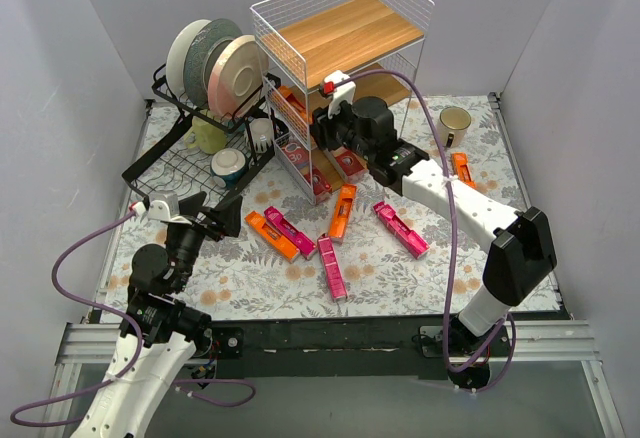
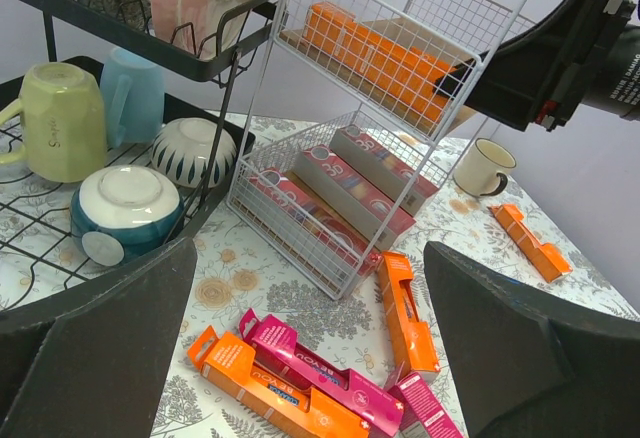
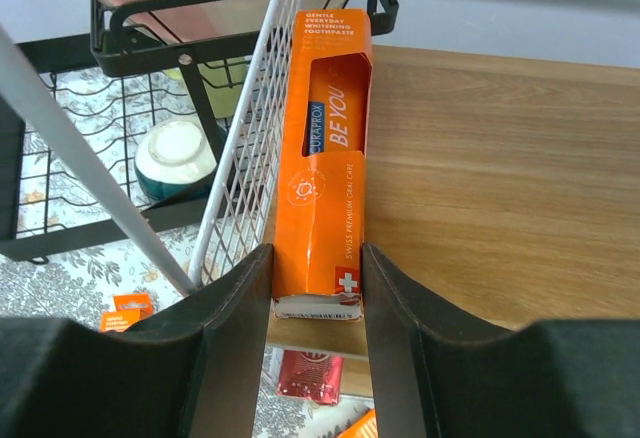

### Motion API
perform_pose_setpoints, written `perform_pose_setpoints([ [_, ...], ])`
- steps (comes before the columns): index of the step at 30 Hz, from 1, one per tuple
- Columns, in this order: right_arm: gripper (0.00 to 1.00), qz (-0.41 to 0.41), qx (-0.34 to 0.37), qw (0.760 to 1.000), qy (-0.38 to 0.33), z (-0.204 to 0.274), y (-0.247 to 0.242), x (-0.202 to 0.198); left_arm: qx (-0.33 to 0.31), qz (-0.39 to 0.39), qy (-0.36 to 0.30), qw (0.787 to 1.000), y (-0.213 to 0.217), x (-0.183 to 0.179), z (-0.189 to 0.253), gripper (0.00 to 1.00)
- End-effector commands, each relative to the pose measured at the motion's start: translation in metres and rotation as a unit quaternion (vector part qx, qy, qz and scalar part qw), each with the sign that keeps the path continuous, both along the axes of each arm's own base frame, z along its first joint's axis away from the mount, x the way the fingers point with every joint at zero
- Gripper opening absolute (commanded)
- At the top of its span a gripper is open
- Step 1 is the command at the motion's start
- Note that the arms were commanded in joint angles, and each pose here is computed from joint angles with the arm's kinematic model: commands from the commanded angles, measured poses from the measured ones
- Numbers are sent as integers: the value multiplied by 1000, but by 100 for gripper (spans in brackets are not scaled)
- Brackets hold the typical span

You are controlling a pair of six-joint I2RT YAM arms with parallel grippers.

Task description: Place and organize the toothpastes onto the shelf

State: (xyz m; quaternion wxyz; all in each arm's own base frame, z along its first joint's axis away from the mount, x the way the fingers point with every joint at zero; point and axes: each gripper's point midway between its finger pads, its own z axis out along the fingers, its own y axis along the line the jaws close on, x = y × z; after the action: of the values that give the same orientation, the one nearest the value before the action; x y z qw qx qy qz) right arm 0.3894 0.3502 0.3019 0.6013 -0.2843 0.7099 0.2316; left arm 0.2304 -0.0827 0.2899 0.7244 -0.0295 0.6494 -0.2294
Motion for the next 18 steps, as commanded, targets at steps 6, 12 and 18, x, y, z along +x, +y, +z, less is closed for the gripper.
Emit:
perform_pose_setpoints([
  [6, 54, 33, 81, 996, -34, 55, 17, -2, -3, 0, -16, 1000, 2, -5, 15, 98],
  [12, 58, 49, 88, 995, -23, 51, 21, -8, -2, 0, -17, 1000, 2, -5, 15, 98],
  [18, 60, 63, 91, 994, -15, 49, 25, -12, -2, 0, -16, 1000, 2, -5, 14, 98],
])
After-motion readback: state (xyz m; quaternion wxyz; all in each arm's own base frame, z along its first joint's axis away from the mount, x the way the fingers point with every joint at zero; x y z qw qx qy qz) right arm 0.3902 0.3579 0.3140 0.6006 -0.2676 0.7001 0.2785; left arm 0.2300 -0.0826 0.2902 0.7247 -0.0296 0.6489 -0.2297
